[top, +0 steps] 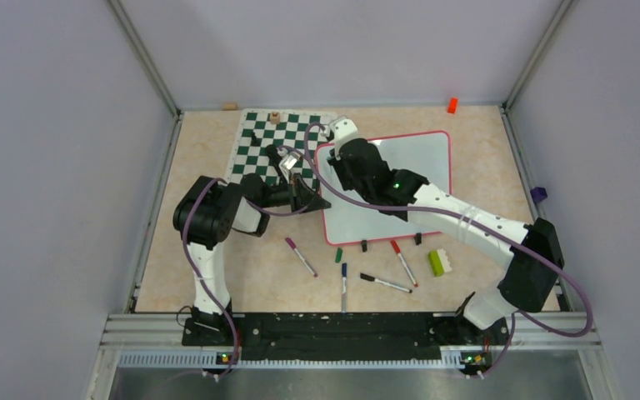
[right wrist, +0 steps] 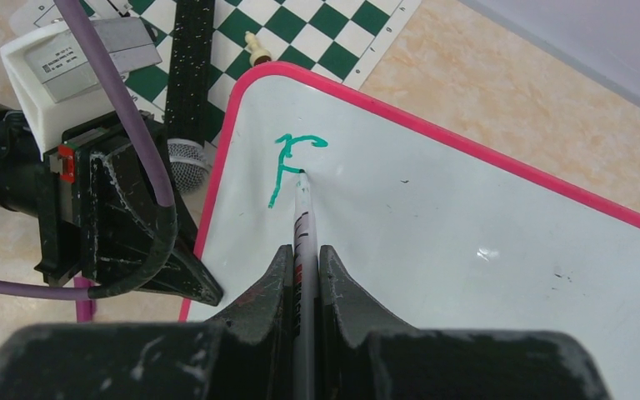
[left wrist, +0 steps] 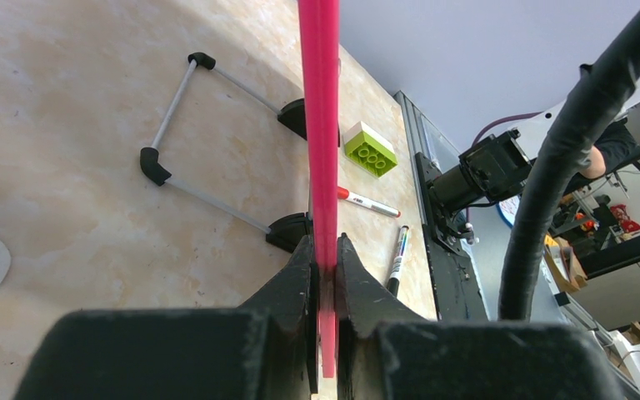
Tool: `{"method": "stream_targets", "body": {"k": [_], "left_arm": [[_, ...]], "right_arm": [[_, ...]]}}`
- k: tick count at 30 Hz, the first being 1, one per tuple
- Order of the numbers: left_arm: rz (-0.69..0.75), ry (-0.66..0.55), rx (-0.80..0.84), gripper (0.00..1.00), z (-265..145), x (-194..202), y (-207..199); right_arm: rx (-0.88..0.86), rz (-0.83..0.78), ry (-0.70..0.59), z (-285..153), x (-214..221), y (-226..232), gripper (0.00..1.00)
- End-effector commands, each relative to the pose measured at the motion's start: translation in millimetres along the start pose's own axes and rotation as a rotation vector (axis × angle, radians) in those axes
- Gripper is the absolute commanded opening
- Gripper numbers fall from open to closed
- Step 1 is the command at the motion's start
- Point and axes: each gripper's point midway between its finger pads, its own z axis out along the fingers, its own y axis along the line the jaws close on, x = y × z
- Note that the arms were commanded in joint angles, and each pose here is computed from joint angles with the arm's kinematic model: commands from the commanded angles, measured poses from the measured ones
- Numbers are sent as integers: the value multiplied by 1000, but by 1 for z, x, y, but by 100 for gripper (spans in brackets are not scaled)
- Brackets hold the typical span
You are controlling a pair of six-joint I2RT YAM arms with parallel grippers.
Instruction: Write a sentence on the whiteboard
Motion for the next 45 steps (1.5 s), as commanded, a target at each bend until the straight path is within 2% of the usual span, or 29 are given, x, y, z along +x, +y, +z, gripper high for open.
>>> {"method": "stream_targets", "body": {"k": [1,11,18,30,45], "left_arm": [[178,31,101,0,4,-4,-27],[178,31,101,0,4,-4,-27],[171,31,100,0,4,-4,-27],[170,26,93,0,4,-3,-25],[170,27,93,0,5,-3,-23]], "right_arm": [[85,3,11,-4,2,-20,0],[62,19,-9,-11,-5,-18,0],[-31,75,-96,-28,-23,-12,0],[15,104,-77,-38,2,-28,0],[45,119,-76,-41,7,-35,0]]}}
